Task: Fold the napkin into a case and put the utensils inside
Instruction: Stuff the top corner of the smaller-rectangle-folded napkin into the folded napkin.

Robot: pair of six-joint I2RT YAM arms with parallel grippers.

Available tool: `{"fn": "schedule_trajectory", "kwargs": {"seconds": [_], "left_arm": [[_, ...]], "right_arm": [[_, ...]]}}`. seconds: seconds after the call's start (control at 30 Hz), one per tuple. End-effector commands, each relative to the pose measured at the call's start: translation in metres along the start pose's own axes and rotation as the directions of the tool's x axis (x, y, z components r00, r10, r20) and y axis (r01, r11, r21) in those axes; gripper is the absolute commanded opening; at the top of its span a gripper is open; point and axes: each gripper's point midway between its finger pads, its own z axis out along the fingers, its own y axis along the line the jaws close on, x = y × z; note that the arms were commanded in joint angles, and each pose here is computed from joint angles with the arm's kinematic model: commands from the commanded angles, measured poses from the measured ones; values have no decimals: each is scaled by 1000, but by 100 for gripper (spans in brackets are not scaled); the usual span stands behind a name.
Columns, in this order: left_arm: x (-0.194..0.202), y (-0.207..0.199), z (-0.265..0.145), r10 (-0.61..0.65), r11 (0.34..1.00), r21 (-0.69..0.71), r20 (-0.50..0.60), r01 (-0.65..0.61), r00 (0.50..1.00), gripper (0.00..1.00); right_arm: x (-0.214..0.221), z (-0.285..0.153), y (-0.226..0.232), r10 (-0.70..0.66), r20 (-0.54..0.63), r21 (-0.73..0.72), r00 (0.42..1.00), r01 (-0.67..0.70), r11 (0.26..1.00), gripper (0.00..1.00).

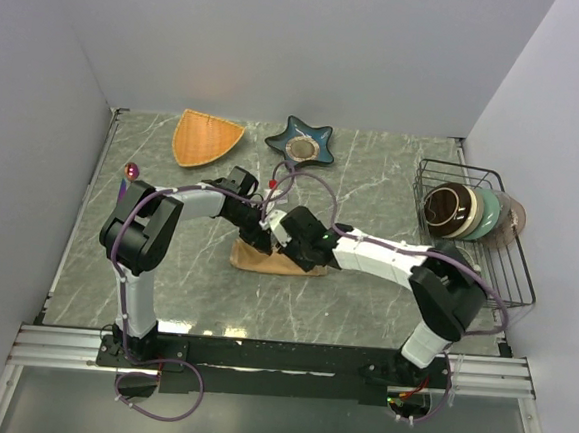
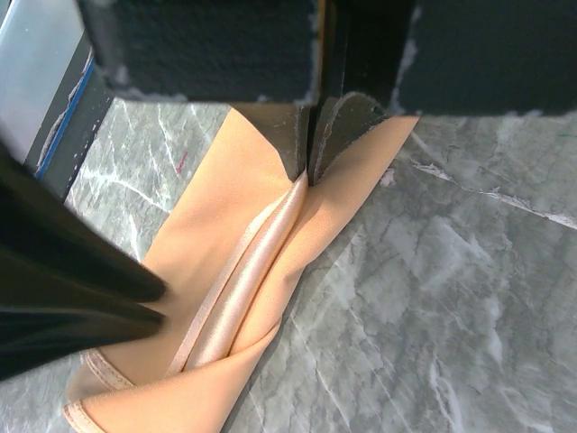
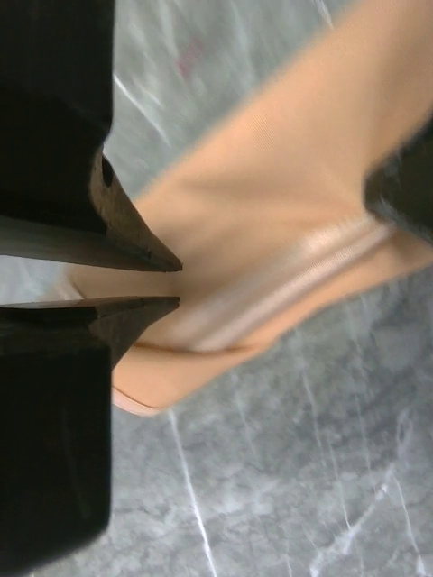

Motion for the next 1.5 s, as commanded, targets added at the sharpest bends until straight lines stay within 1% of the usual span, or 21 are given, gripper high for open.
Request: {"fn": "schedule_trajectory", "kwargs": {"seconds": [0.0, 0.03, 0.1, 0.17, 0.23, 0.3, 0.33, 0.5, 0.6, 0.67, 0.7, 0.87, 1.07, 1.2, 1.23, 1.27, 1.33, 1.37, 1.4, 1.43, 1.47], "left_arm": [[57, 33, 6, -62, 989, -144, -179, 36, 982, 1], [58, 33, 6, -63, 989, -142, -181, 38, 981, 1], [57, 33, 6, -67, 989, -146, -181, 40, 981, 1], [56, 33, 6, -71, 988, -147, -176, 45, 982, 1], [55, 33, 6, -69, 988, -145, -173, 44, 982, 1], [56, 34, 7, -75, 988, -146, -175, 50, 982, 1], [56, 33, 7, -74, 988, -144, -175, 49, 982, 1], [56, 34, 7, -78, 988, -147, -176, 52, 981, 1], [56, 34, 8, -79, 988, -147, -178, 53, 981, 1], [55, 34, 7, -83, 987, -150, -177, 57, 981, 1], [56, 35, 8, -84, 987, -150, -178, 58, 980, 1], [54, 34, 8, -89, 987, -150, -173, 63, 981, 1], [46, 32, 3, -130, 986, -123, -132, 114, 983, 3], [29, 29, -9, -157, 985, -81, -58, 152, 986, 9], [22, 26, -14, -167, 984, -65, -32, 165, 985, 19], [9, 16, -22, -159, 987, -20, 10, 159, 987, 24], [-14, 13, -40, -178, 984, 24, 102, 176, 979, 32], [-31, -1, -55, -158, 986, 71, 161, 148, 974, 34], [-45, 1, -70, -161, 986, 78, 224, 147, 961, 36], [-51, -4, -79, -179, 982, 102, 254, 157, 951, 39], [-60, -18, -93, -155, 984, 133, 294, 120, 943, 40]], "right_arm": [[-20, -46, -5, 130, 66, -70, 989, -125, 990, 28], [-27, -58, -1, 158, 107, -133, 982, -144, 981, 28], [-23, -66, -12, 247, 119, -162, 962, -227, 960, 31], [-25, -79, -15, 304, 151, -212, 940, -270, 939, 32], [-20, -83, -26, 388, 159, -230, 908, -349, 909, 36], [-21, -81, -30, 444, 154, -250, 883, -400, 882, 37], [-18, -75, -35, 493, 128, -251, 861, -453, 855, 37], [-17, -57, -33, 610, 42, -321, 791, -568, 758, 36], [-14, -44, -26, 643, -16, -342, 766, -609, 716, 35], [-12, -36, -24, 654, -35, -345, 756, -623, 702, 35], [-5, -28, -19, 657, -65, -341, 751, -636, 692, 35], [14, -3, -14, 660, -131, -312, 739, -663, 680, 34], [32, 15, -13, 688, -208, -289, 695, -716, 636, 32], [37, 19, -13, 694, -234, -289, 680, -731, 618, 30], [37, 19, -13, 697, -235, -290, 677, -734, 615, 29], [39, 20, -13, 700, -242, -285, 672, -739, 611, 29], [42, 22, -14, 700, -247, -275, 670, -741, 612, 28], [43, 22, -14, 700, -249, -272, 669, -742, 613, 28], [44, 23, -14, 700, -249, -265, 670, -742, 616, 27], [45, 24, -14, 701, -250, -261, 668, -743, 616, 27], [46, 24, -14, 702, -254, -256, 666, -746, 615, 26]]}}
